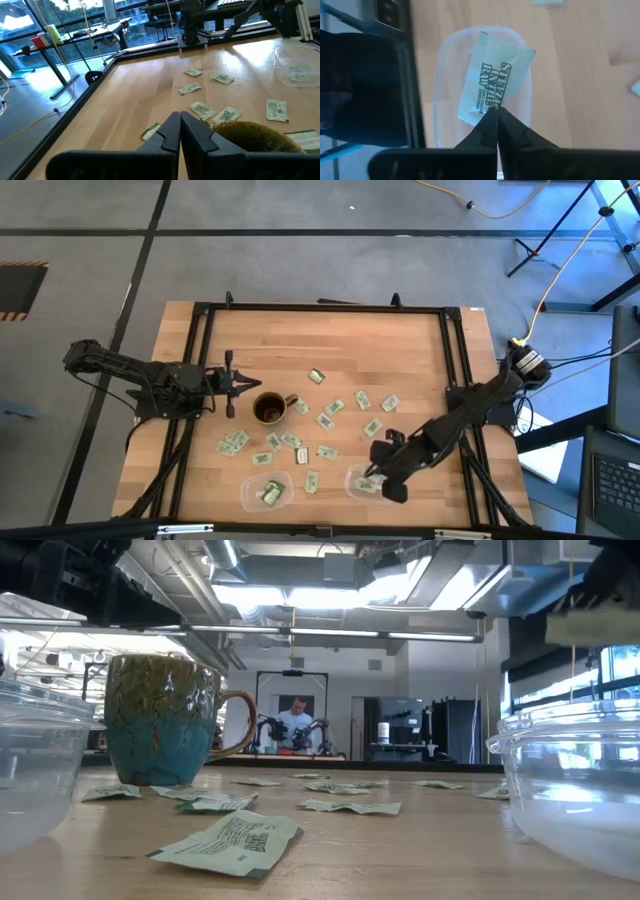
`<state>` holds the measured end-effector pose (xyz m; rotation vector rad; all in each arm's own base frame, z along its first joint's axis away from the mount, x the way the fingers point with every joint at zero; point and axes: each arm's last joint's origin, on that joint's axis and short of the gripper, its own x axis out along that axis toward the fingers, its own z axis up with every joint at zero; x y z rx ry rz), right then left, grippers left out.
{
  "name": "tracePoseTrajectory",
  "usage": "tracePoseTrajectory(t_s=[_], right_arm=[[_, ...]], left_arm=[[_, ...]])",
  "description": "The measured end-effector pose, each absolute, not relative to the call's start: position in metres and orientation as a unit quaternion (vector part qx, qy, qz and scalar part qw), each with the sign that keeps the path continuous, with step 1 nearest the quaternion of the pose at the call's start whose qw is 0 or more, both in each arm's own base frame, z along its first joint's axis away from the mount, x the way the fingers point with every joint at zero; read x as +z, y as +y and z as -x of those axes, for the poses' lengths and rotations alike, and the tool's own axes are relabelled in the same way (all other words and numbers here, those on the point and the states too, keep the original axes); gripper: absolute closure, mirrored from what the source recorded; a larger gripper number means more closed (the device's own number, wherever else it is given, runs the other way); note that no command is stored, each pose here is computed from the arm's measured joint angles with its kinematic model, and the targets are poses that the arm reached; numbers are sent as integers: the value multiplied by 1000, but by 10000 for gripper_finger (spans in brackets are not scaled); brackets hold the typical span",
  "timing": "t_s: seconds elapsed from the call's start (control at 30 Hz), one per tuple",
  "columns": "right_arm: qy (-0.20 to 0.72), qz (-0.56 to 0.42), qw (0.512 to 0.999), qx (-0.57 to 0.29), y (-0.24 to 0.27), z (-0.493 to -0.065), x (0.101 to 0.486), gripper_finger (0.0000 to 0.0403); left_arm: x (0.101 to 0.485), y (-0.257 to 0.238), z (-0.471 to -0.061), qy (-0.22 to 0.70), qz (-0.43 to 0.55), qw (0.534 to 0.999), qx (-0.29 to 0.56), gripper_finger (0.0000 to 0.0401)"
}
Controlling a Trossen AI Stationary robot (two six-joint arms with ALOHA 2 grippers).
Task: Pick and place items into bin
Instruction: Put the white stevia packet into the right transparent bin
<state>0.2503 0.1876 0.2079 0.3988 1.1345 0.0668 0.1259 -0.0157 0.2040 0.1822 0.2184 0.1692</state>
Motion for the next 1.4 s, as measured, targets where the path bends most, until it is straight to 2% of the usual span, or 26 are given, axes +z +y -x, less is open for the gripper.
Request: tracePoseTrajectory(t_s=[0.4,0.77,0.93,1.07,1.23,1.4], right_arm=[[585,-211,783,11,205,-258,179,400],[588,-214,780,15,206,-258,178,378],[589,-214,779,16,206,-258,178,352],[580,-225,783,18,200,-259,187,332],[558,-222,799,18,181,-260,208,326],[574,-175,799,-34,152,-260,212,326]], left_arm=[[204,-16,-126,109,-91,986,87,395],[204,-15,-126,109,-91,986,87,397],[204,-15,-126,109,-91,986,87,397],[204,-16,-126,109,-91,986,87,397],[204,-16,-126,109,-91,986,87,397],[204,-15,-126,109,-91,986,87,395]])
